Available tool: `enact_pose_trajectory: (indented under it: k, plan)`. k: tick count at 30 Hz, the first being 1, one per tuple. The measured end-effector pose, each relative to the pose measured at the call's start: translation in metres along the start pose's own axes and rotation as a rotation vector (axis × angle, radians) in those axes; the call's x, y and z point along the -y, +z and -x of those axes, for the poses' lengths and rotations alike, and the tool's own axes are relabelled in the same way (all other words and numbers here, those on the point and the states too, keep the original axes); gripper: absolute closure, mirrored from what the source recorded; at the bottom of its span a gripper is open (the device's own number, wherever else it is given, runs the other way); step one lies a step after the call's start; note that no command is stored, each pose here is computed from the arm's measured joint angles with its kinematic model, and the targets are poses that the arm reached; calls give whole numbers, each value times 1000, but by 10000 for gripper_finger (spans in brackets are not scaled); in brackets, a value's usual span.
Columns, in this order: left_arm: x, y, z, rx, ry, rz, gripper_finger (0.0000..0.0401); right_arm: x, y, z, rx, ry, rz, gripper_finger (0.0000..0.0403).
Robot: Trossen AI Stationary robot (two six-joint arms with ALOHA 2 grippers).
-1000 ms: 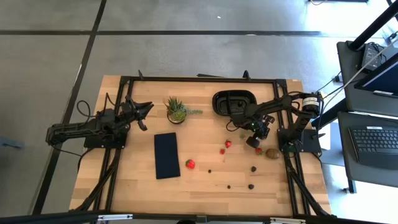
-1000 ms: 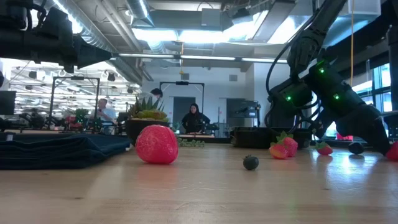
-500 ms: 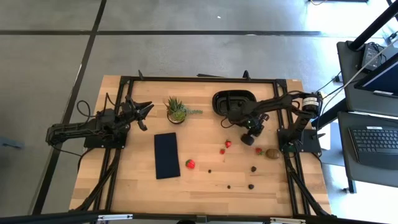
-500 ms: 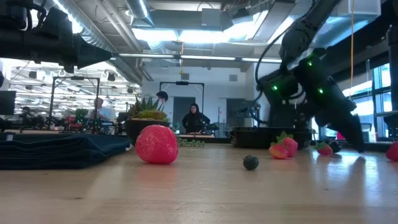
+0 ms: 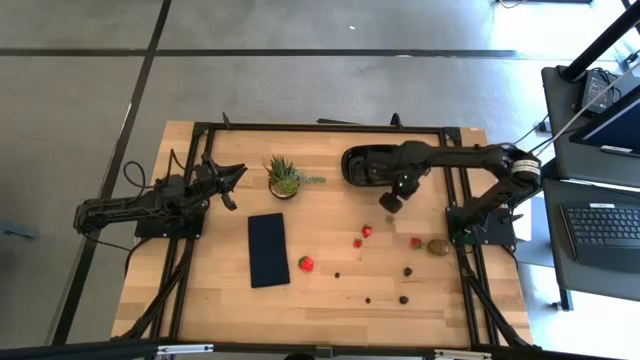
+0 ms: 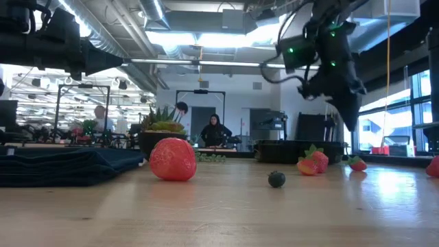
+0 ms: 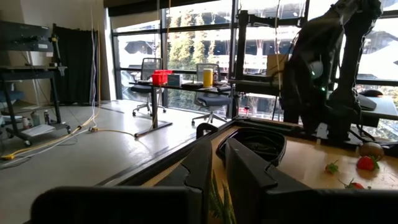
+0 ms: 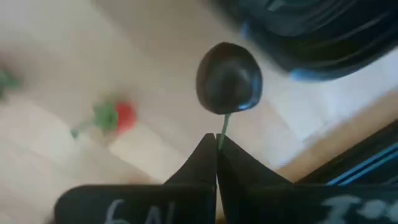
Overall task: Pick and placing Produce into tupperware
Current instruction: Put the black cherry into the black container
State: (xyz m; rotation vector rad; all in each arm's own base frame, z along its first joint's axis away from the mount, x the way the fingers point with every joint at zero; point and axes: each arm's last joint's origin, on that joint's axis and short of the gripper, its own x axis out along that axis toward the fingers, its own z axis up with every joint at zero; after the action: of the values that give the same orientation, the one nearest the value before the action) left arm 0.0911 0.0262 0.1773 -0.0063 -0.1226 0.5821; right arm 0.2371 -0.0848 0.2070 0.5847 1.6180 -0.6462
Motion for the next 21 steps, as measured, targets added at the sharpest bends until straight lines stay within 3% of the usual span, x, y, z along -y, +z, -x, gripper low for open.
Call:
enact_pose_trajectory:
  k: [4,9,21]
  plan:
    - [0,0,0,0,0,0,371,8,15,17,76,16,-55,403]
    - [0,0,0,0,0,0,379,22,35,24,141,-44,-110,403]
    - [0,0,0,0,0,0,398,52,65,1,99,-55,-145,382]
